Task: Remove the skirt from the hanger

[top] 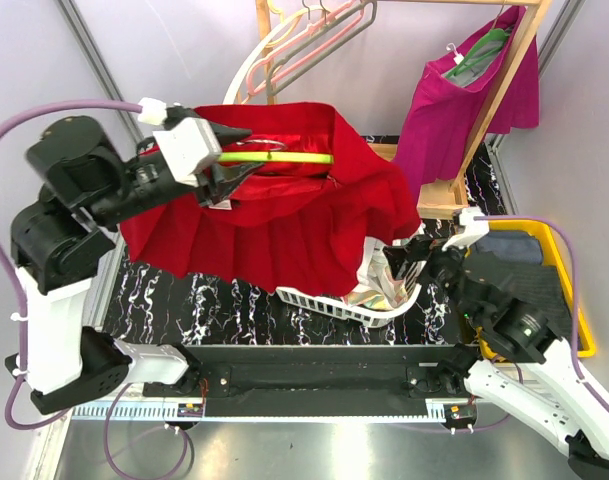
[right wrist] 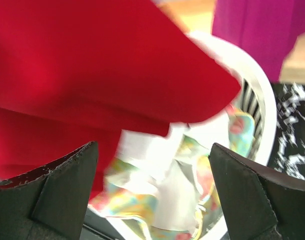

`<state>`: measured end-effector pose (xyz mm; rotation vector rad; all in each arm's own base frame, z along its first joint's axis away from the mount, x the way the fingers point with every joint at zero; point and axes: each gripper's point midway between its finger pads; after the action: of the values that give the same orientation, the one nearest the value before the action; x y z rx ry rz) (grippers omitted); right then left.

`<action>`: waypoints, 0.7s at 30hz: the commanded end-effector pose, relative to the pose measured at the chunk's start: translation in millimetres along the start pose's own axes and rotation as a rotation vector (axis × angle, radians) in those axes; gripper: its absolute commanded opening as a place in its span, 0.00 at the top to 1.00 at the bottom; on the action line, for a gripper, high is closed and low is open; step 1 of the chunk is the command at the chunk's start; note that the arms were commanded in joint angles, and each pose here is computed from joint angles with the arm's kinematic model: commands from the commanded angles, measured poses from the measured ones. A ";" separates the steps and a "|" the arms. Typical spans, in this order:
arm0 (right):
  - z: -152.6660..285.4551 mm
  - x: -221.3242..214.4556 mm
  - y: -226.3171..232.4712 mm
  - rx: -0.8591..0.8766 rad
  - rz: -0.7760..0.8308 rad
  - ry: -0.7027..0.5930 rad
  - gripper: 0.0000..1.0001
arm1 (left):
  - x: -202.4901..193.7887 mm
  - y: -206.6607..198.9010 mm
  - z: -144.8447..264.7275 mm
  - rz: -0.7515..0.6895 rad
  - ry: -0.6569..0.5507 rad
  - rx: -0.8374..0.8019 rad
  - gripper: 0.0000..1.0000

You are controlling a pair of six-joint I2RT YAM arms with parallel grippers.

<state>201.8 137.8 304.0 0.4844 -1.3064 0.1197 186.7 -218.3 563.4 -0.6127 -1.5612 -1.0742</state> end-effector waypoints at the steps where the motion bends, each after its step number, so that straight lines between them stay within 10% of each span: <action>1: -3.9 14.8 -5.4 -0.029 0.002 -0.096 0.00 | 66.4 7.0 25.1 -0.065 -0.220 0.047 1.00; 12: -4.5 85.7 6.1 -0.027 0.119 -0.283 0.05 | 64.8 -2.5 30.0 -0.014 -0.222 0.014 1.00; 21: 62.4 202.6 93.5 0.412 -0.123 -0.532 0.06 | 5.5 7.3 -1.1 -0.004 -0.081 0.060 1.00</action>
<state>200.6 151.3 452.2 0.6870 -1.6417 0.1667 175.3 -214.2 552.1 -0.6629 -1.5266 -1.0436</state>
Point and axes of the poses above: each gripper's point midway between its finger pads, its own z axis back along the fingers, its own y axis along the line the jaws close on, x = y × z, and after that the axes turned 8 degrees about z, right-handed
